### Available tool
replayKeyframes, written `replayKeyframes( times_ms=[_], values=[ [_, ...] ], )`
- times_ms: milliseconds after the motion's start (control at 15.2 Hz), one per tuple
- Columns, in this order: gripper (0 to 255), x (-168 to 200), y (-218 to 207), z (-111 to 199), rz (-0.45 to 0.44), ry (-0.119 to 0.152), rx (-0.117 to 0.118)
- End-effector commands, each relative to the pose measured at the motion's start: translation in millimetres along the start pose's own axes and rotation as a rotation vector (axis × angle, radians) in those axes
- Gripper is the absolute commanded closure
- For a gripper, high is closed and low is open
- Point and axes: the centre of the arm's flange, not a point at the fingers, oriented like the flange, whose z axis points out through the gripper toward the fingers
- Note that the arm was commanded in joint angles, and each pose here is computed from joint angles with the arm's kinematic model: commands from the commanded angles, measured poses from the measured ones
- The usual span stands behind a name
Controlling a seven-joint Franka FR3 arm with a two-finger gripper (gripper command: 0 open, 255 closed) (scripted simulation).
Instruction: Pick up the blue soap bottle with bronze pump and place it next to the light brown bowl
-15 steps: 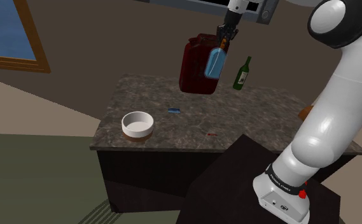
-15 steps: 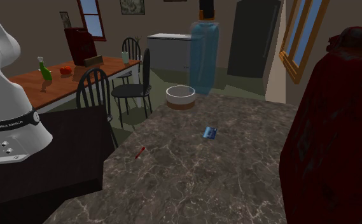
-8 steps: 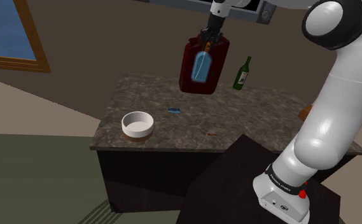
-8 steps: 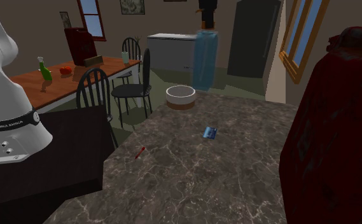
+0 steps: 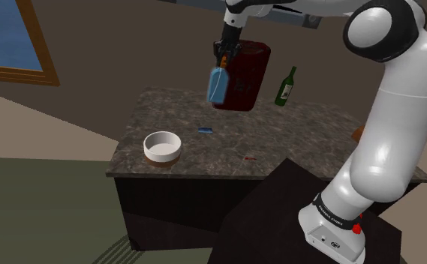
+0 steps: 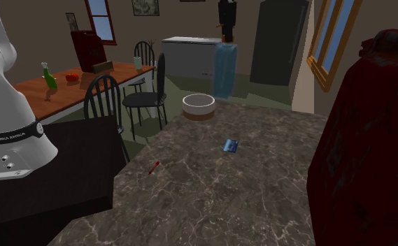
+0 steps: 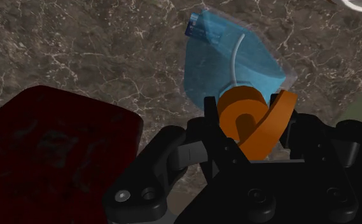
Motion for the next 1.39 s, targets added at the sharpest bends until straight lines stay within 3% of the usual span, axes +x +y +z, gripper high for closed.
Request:
replayKeyframes(
  times_ms=[0, 924, 1320],
  values=[
    [255, 4, -25, 10, 0.001, 0.001, 0.001],
    [255, 34, -193, 79, 0.001, 0.001, 0.001],
    [255, 33, -199, 108, 0.001, 0.001, 0.001]
  ],
)
